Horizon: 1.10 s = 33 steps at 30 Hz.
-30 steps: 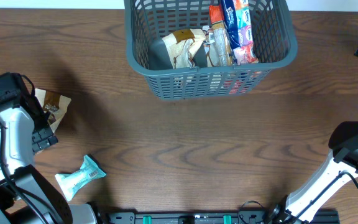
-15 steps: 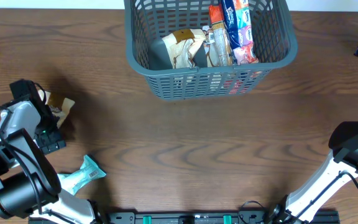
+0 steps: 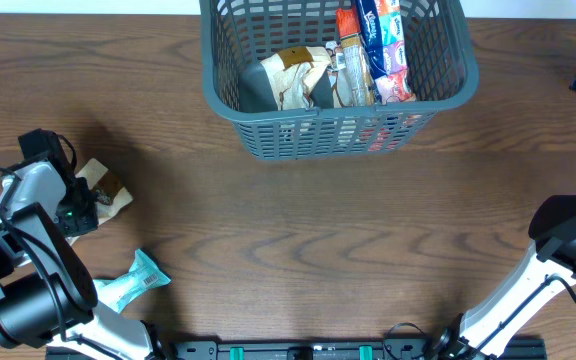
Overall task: Pack container
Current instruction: 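Grasp the dried-mushroom bag with the left gripper, then carry the mushroom bag over the basket and lower it in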
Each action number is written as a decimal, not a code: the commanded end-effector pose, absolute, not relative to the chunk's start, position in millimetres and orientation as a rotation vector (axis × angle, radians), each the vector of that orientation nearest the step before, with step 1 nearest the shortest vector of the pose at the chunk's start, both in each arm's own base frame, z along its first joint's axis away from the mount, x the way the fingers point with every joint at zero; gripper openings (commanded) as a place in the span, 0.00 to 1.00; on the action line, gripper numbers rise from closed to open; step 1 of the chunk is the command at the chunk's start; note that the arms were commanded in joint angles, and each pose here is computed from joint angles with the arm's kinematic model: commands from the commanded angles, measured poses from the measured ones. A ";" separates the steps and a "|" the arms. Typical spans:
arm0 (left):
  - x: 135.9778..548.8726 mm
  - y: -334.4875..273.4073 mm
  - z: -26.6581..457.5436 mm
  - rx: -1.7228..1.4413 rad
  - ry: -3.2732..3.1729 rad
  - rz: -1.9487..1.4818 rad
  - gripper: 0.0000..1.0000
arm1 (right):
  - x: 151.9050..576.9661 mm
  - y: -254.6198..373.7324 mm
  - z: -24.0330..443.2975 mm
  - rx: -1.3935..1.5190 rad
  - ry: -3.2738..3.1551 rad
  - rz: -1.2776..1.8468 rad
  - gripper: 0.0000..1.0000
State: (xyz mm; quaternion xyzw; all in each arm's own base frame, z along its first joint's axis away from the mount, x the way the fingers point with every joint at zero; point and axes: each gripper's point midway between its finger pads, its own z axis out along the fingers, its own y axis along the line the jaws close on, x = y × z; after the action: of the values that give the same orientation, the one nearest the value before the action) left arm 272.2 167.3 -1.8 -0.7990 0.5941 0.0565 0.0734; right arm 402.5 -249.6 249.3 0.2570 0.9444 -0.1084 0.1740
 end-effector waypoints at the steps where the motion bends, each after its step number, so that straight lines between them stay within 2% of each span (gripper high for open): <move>1: 270.8 156.1 -11.4 -2.295 1.997 0.162 0.05 | 397.6 -254.1 251.9 0.765 2.663 -0.307 0.99; 6: 318.2 123.4 -0.4 -1.864 2.344 -0.135 0.06 | 397.6 -254.1 251.9 0.765 2.663 -0.307 0.99; 11: 372.6 70.1 54.6 -1.333 2.558 -0.410 0.06 | 397.6 -254.1 251.9 0.765 2.663 -0.307 0.99; 16: 413.0 22.0 155.7 -0.904 2.575 -0.446 0.06 | 397.6 -254.1 251.9 0.765 2.663 -0.307 0.99; 25: 449.1 3.0 360.7 -0.599 2.195 -0.408 0.06 | 397.6 -254.1 251.9 0.765 2.663 -0.307 0.99; 29: 450.3 -15.7 423.8 -0.465 2.055 -0.425 0.05 | 397.6 -254.1 251.9 0.765 2.663 -0.307 0.99; 33: 450.5 -28.2 460.1 -0.434 1.943 -0.372 0.05 | 397.6 -254.1 251.9 0.765 2.663 -0.307 0.99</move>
State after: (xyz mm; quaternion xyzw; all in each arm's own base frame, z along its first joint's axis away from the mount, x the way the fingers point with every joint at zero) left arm 449.6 -23.2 441.1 -0.1942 0.8262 -0.1838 0.4959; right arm 402.5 -249.6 249.3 0.2570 0.9444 -0.1084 0.1740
